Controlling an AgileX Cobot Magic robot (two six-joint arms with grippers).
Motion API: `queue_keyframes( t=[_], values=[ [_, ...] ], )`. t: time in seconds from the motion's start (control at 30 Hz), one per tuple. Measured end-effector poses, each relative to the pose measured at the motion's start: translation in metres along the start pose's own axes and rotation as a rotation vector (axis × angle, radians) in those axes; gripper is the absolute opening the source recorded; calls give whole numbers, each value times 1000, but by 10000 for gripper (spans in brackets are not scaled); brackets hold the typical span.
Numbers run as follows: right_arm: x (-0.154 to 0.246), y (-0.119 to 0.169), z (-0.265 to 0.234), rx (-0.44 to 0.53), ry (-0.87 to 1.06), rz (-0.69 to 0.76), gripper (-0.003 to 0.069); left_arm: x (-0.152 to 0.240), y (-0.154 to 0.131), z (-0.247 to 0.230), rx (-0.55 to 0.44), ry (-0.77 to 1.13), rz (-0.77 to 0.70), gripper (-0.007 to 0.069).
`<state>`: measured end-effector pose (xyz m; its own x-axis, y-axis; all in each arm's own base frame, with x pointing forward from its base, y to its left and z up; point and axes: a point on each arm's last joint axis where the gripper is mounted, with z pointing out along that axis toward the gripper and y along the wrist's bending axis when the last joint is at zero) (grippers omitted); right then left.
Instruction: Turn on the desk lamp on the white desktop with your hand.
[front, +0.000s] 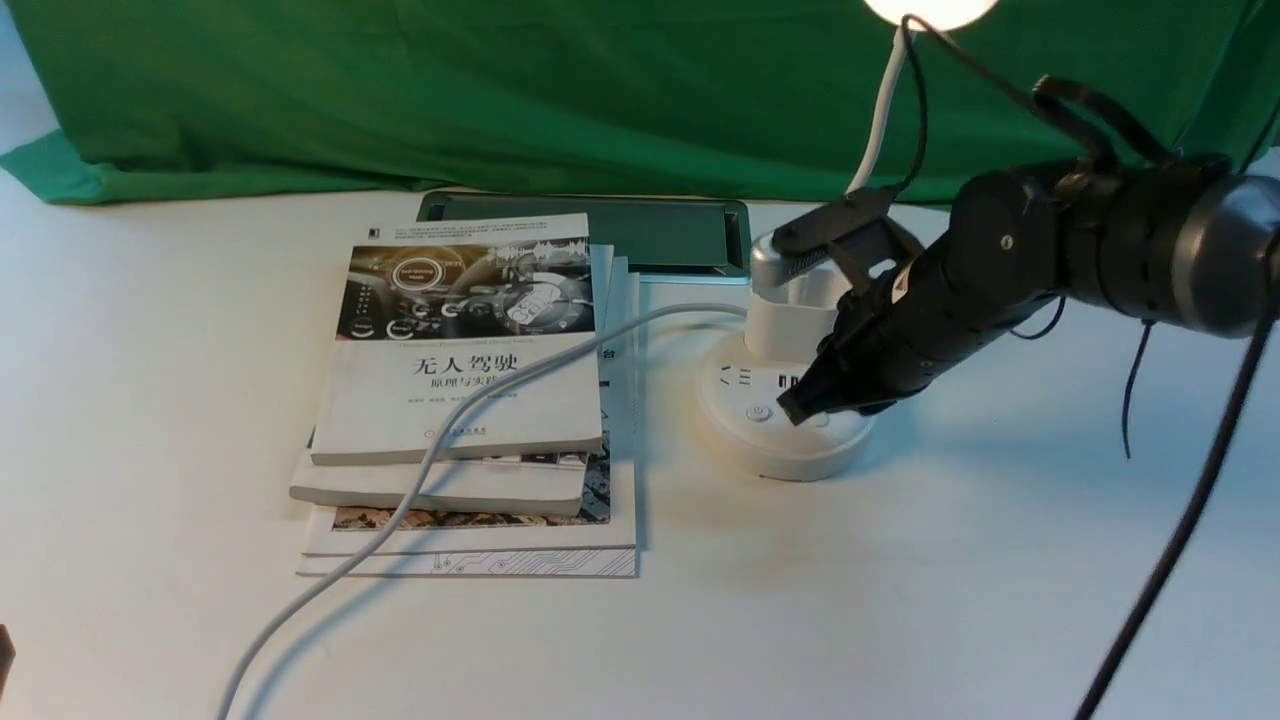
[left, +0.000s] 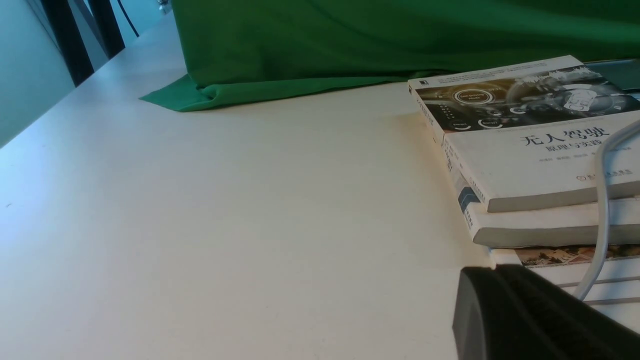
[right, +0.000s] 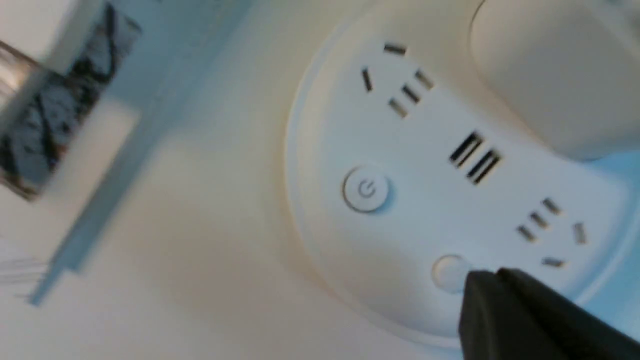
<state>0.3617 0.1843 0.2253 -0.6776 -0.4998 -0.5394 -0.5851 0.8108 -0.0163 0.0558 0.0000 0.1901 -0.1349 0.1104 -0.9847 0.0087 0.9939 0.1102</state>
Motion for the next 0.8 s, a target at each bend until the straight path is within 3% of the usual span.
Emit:
queue_keyframes(
  t=[0.13,0.27,0.57,0.8],
  values=[
    [-13,4,-60,18,-142,7,39,0,0,0,0,0,0,21],
    [-1,13,-104,29,-243,13,39,0,0,0,0,0,0,21],
    [86,29,-200,101,-653,38,61,0,0,0,0,0,0,21],
    [148,39,-226,77,-770,129,76,0,0,0,0,0,0,21]
  ],
)
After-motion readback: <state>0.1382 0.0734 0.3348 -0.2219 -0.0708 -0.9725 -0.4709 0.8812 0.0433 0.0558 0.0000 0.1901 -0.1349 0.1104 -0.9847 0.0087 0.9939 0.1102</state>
